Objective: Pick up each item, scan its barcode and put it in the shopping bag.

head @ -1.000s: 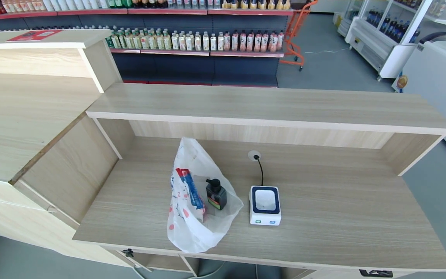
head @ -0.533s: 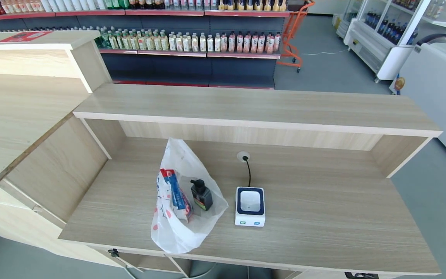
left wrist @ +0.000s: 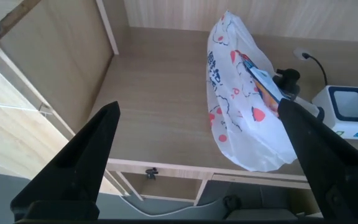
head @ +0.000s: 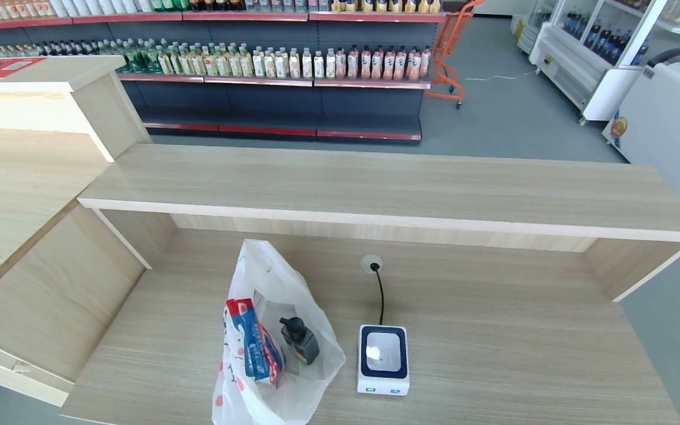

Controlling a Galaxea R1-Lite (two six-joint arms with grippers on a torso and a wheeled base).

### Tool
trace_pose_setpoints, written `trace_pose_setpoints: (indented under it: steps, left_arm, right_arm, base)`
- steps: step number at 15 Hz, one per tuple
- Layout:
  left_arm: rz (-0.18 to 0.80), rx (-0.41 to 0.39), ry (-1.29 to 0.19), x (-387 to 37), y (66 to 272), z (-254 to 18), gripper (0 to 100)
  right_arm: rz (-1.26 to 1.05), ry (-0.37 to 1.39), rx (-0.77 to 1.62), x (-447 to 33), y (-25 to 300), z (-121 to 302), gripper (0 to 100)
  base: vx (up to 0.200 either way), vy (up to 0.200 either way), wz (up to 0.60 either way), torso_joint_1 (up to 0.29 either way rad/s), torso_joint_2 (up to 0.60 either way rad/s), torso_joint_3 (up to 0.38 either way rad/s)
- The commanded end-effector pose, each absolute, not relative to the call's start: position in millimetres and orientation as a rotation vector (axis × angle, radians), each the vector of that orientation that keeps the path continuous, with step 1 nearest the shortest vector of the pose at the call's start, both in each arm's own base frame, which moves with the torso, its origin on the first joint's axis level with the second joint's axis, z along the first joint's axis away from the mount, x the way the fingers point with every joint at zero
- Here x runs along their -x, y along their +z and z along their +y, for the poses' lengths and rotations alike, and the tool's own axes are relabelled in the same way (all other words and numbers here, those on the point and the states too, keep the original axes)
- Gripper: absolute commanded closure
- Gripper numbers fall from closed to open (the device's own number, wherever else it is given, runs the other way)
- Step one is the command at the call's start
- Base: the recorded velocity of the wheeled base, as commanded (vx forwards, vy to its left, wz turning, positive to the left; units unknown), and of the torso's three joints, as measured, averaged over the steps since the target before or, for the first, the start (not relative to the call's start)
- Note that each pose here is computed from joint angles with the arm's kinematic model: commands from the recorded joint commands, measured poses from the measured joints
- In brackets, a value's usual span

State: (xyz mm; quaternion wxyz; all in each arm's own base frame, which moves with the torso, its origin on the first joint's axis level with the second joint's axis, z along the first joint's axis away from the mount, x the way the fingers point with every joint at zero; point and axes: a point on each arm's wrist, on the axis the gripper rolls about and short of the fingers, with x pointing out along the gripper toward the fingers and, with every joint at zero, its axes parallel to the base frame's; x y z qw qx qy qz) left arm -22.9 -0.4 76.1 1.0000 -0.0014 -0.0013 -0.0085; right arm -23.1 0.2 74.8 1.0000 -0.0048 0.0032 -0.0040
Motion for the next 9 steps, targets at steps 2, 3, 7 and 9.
trace_pose_setpoints:
  steps: [2,3,7,9]
  left_arm:
    - [-0.003,0.003,-0.017,22.9,76.1,-0.4,0]
    - [-0.003,0.003,-0.017,22.9,76.1,-0.4,0]
    - [-0.003,0.003,-0.018,22.9,76.1,-0.4,0]
    - [-0.003,0.003,-0.017,22.9,76.1,-0.4,0]
  right_arm:
    - [0.009,-0.008,0.009,22.9,74.8,0.2,100]
    - [0.009,-0.008,0.009,22.9,74.8,0.2,100]
    - [0.009,-0.008,0.009,22.9,74.8,0.2,100]
    - [0.009,-0.008,0.009,22.9,74.8,0.2,100]
  base:
    - [0.000,0.000,0.00,0.000,0.00,0.000]
    - [0.000,0.000,0.00,0.000,0.00,0.000]
    - [0.000,0.000,0.00,0.000,0.00,0.000]
    - [0.000,0.000,0.00,0.000,0.00,0.000]
